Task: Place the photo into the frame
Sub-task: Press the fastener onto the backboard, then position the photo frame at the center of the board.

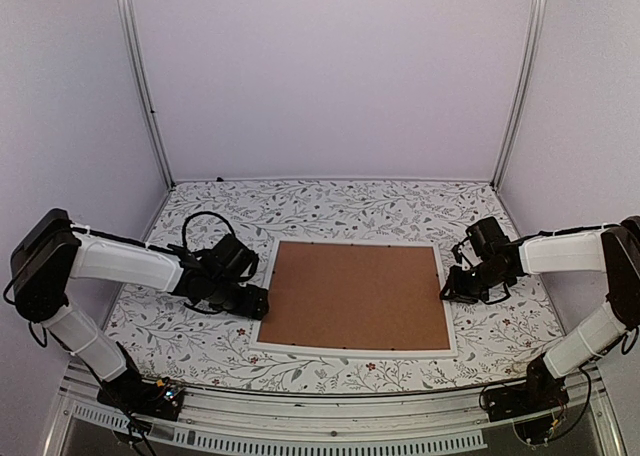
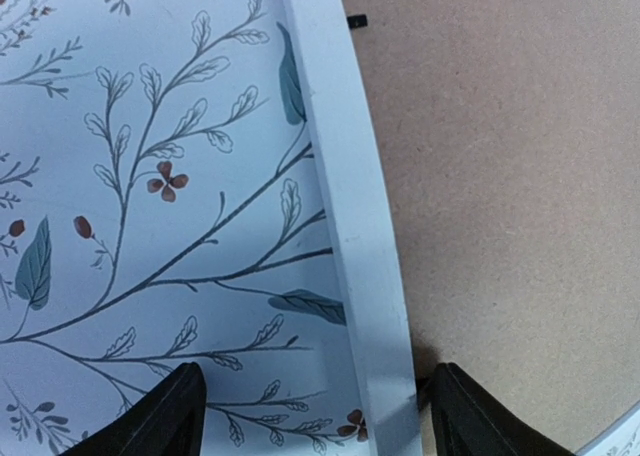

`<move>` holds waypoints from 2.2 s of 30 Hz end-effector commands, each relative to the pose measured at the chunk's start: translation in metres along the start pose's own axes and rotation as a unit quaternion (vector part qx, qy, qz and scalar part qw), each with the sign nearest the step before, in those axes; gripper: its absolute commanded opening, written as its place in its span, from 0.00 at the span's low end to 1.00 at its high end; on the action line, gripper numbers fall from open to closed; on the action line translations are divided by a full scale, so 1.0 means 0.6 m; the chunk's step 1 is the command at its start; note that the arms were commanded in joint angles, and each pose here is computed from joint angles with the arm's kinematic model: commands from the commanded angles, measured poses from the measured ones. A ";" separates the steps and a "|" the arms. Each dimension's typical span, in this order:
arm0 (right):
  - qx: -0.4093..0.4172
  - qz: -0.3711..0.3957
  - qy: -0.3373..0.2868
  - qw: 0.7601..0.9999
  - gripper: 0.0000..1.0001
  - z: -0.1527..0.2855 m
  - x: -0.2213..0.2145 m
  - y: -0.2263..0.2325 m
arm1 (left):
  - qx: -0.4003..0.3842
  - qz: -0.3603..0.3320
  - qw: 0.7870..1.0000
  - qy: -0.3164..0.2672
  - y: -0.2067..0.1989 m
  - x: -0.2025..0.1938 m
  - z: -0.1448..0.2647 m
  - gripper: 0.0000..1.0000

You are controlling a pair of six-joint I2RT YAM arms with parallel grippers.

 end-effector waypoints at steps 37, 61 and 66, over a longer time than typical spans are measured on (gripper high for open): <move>0.012 0.071 0.013 0.997 0.32 -0.071 0.108 0.056 | -0.197 -0.133 0.963 -0.130 -0.147 0.101 0.108 0.81; 0.033 0.075 -0.048 0.995 0.97 0.024 0.064 0.050 | -0.254 -0.415 0.871 -0.065 -0.435 -0.002 0.027 0.98; 0.031 0.070 -0.057 0.995 0.99 0.038 0.052 0.044 | -0.234 -0.440 0.865 -0.052 -0.446 -0.014 0.002 0.88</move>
Point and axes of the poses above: each gripper's point midway between its finger pads, its own z axis back along the fingers, its own y axis along the line the jaws close on, x = y × z, the point moved 3 cm from there along z, back along the fingers, and after that the axes turned 2 degrees about -z, right-handed, at the moved point
